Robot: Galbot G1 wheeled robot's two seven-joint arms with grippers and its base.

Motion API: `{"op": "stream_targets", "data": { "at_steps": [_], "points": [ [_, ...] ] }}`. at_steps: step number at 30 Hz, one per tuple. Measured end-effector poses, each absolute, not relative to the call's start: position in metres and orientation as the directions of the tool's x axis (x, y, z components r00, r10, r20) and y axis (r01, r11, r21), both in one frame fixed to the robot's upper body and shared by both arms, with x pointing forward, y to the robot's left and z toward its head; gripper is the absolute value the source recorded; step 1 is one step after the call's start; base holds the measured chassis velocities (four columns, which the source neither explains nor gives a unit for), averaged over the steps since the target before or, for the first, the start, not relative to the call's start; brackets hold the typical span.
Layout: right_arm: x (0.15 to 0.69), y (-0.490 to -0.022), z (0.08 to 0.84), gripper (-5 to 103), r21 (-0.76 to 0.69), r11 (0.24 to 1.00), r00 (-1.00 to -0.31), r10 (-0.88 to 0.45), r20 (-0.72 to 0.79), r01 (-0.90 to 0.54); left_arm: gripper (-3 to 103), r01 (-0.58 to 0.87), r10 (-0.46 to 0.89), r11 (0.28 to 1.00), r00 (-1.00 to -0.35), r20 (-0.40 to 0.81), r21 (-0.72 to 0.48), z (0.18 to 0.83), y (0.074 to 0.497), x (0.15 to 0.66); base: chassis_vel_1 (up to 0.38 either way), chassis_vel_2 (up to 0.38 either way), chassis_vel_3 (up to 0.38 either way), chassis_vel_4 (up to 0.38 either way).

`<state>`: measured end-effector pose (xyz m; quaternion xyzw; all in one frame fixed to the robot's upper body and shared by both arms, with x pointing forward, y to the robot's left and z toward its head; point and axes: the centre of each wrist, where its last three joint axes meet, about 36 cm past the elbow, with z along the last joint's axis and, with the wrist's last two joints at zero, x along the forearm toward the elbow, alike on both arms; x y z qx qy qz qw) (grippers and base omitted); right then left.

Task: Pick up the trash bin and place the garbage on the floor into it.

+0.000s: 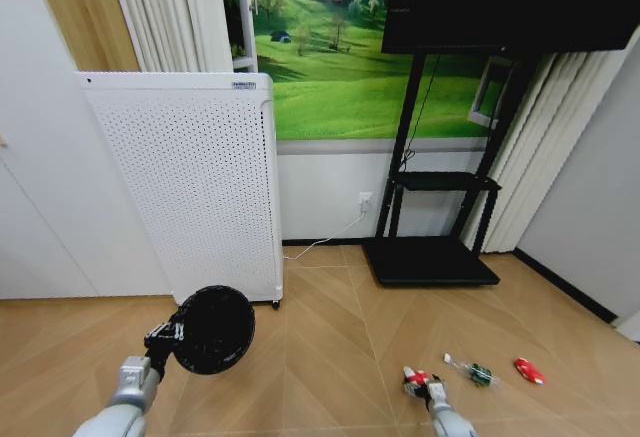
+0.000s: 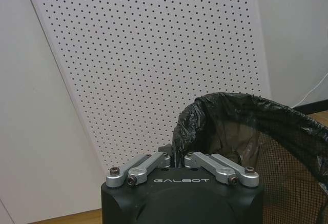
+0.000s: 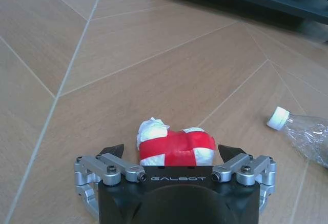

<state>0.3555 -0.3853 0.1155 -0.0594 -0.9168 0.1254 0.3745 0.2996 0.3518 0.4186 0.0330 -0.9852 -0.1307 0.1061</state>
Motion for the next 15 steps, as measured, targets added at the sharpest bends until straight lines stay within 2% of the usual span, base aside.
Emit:
{"op": "stream_targets", "data": {
  "at_steps": [6,9,10,12,13,15],
  "points": [
    [0.3536,-0.3825,0.1127,97,-0.255,0.967,-0.715,0.17,0.678,-0.013,6,-0.04,-0.096,0.963,-0.975,0.201,0.267,0.4174,0.3535,0.2992,0.0,0.0,0.0,0.0],
    [0.3522,-0.383,0.1117,82,-0.248,0.968,-0.725,0.156,0.671,-0.021,6,-0.041,-0.097,0.963,-0.975,0.2,0.267,0.417,0.3539,0.2999,0.0,0.0,0.0,0.0],
    [0.3522,-0.383,0.1117,82,-0.248,0.968,-0.725,0.156,0.671,-0.021,6,-0.041,-0.097,0.963,-0.975,0.2,0.267,0.417,0.3539,0.2999,0.0,0.0,0.0,0.0],
    [0.3512,-0.3849,0.1127,70,-0.251,0.968,-0.728,0.156,0.668,-0.023,6,-0.039,-0.094,0.963,-0.976,0.199,0.266,0.4172,0.3531,0.3006,0.0,0.0,0.0,0.0],
    [0.3512,-0.3849,0.1127,70,-0.251,0.968,-0.728,0.156,0.668,-0.023,6,-0.039,-0.094,0.963,-0.976,0.199,0.266,0.4172,0.3531,0.3006,0.0,0.0,0.0,0.0],
    [0.3498,-0.3907,0.115,60,-0.259,0.966,-0.73,0.162,0.665,-0.022,6,-0.037,-0.091,0.964,-0.977,0.195,0.265,0.418,0.3519,0.3013,0.0,0.0,0.0,0.0]
  ]
}}
